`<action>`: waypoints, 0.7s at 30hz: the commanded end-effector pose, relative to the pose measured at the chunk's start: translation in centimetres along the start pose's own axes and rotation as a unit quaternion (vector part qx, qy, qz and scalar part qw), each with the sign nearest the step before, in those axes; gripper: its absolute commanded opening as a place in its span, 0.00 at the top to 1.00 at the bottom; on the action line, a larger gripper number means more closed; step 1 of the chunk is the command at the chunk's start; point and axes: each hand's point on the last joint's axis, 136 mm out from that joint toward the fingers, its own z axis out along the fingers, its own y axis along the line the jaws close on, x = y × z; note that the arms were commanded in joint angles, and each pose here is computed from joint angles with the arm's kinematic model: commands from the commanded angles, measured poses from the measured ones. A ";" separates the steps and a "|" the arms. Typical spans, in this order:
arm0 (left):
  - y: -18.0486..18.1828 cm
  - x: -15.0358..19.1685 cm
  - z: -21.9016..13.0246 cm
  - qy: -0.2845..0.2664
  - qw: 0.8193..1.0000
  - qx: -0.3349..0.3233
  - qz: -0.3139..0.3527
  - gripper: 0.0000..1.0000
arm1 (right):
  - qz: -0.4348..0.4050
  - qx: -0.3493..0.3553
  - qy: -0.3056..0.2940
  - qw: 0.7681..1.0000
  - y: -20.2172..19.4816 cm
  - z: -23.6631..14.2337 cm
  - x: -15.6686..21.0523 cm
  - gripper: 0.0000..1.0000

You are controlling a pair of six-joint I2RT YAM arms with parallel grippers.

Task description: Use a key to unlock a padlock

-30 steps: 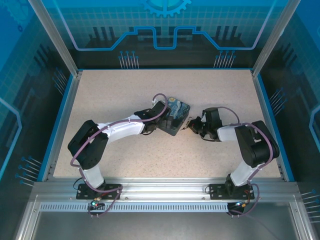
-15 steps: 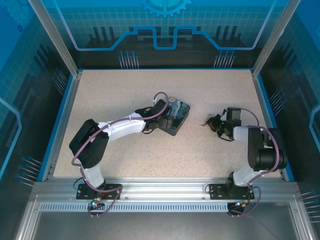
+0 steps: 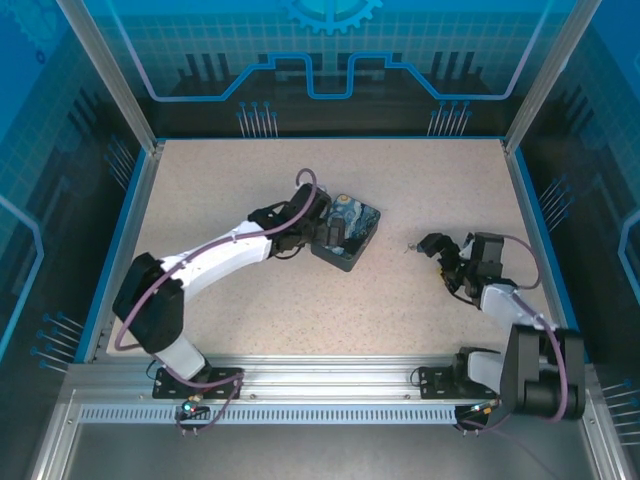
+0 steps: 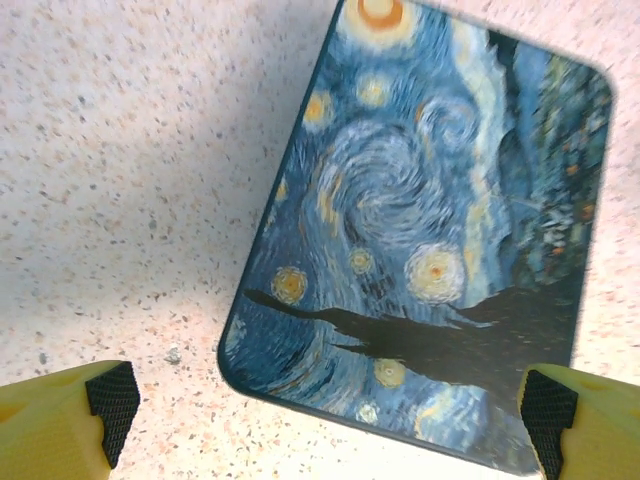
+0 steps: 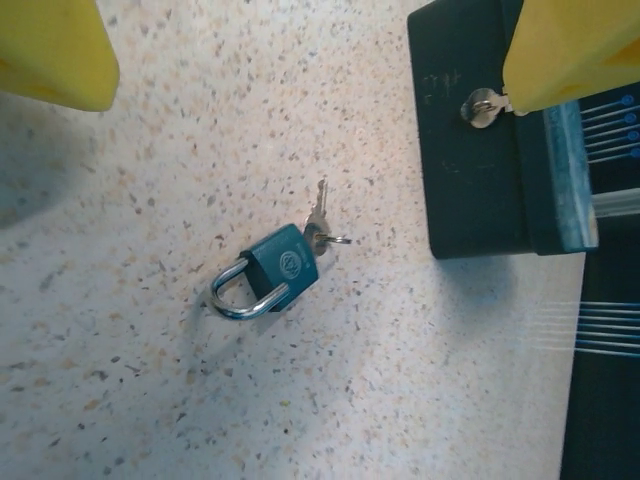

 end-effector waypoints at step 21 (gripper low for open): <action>19.4 -0.8 -12.9 -0.285 0.944 -0.144 -0.078 0.01 | -0.173 0.177 -0.197 0.949 1.2 -6.5 -6.5 0.00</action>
